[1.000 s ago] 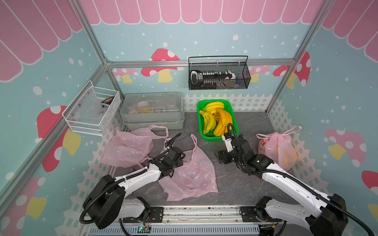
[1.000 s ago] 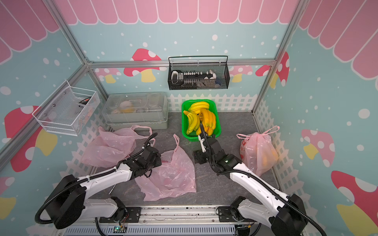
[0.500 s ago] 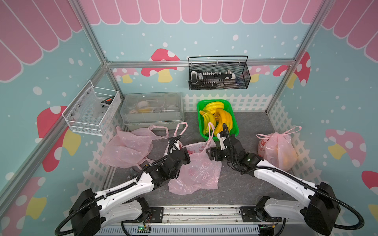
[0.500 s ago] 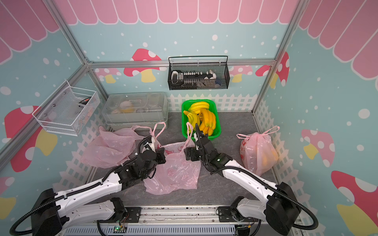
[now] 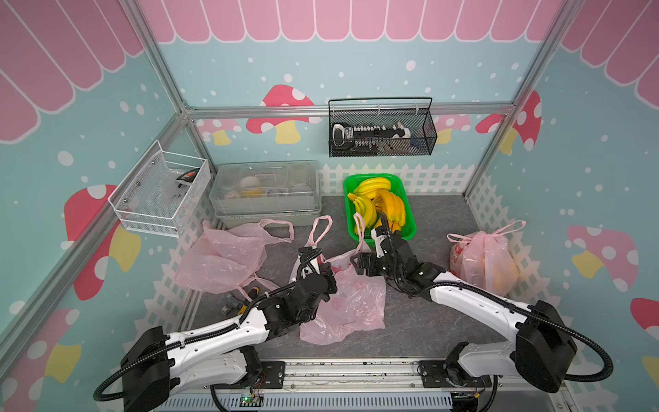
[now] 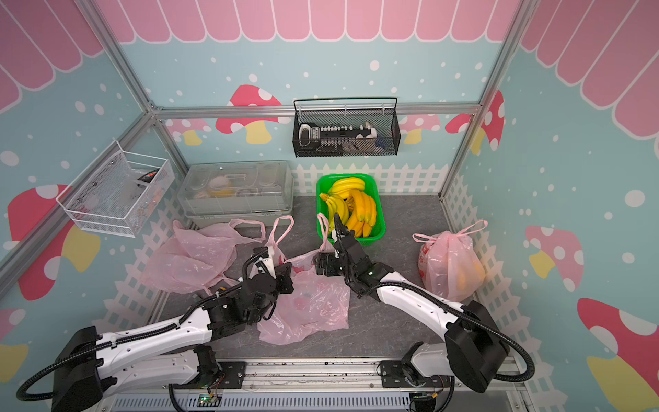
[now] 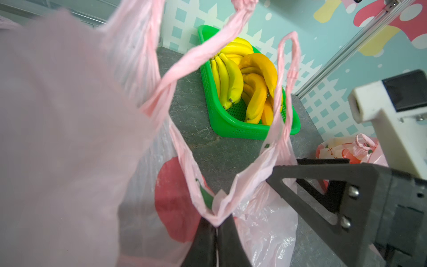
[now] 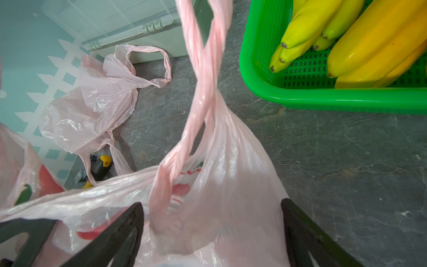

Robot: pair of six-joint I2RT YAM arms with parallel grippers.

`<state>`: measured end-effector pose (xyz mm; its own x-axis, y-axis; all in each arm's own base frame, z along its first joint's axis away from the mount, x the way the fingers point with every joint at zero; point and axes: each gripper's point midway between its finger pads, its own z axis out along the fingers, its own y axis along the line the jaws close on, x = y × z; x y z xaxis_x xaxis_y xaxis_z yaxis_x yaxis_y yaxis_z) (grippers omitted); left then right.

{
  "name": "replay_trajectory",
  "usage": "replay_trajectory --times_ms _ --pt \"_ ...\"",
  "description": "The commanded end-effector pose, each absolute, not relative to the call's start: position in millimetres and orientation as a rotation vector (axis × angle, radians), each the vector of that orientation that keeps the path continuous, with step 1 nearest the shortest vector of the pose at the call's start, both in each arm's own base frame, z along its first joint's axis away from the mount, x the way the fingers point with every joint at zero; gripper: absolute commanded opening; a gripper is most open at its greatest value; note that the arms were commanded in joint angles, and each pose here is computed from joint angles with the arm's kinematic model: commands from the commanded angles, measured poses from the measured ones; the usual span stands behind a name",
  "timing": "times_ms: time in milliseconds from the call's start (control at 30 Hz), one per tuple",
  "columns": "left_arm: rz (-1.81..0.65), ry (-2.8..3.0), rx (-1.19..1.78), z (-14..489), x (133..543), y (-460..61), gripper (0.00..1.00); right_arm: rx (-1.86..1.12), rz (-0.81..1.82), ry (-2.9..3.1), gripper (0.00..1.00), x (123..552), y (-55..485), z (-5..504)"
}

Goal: Place the banana into a plastic bag & tie a knot
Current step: Open the plastic bag at the center of the board.

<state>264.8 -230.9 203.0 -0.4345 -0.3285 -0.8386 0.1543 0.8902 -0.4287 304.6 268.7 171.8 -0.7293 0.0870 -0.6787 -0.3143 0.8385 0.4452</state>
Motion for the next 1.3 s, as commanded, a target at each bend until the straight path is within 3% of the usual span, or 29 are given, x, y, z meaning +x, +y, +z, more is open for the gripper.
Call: replay_trajectory --times_ms 0,67,300,400,533,800,1000,1100,1267 --pt "-0.537 1.923 -0.154 204 265 -231 0.00 -0.178 0.754 2.262 0.85 309 281 183" --pt "-0.528 1.924 -0.157 203 264 -229 0.00 -0.183 0.734 2.272 0.74 311 280 179" --pt "-0.523 1.917 -0.180 204 258 -216 0.00 -0.211 0.588 2.259 0.13 316 264 183" --pt "-0.511 1.917 -0.191 207 255 -206 0.04 -0.253 0.535 2.216 0.00 318 258 195" --pt "-0.559 1.920 -0.158 222 249 -195 0.35 -0.342 0.480 2.134 0.00 318 252 216" --pt "-0.548 1.934 0.048 285 244 -157 0.78 -0.573 0.436 1.984 0.00 312 255 248" --pt "-0.511 2.014 0.341 271 270 -187 0.85 -0.742 0.528 1.844 0.00 292 269 272" --pt "-0.505 2.001 0.370 258 284 -198 0.84 -0.777 0.537 1.803 0.00 283 267 284" --pt "-0.578 1.822 0.432 262 274 -203 0.84 -0.797 0.560 1.784 0.00 276 257 296"
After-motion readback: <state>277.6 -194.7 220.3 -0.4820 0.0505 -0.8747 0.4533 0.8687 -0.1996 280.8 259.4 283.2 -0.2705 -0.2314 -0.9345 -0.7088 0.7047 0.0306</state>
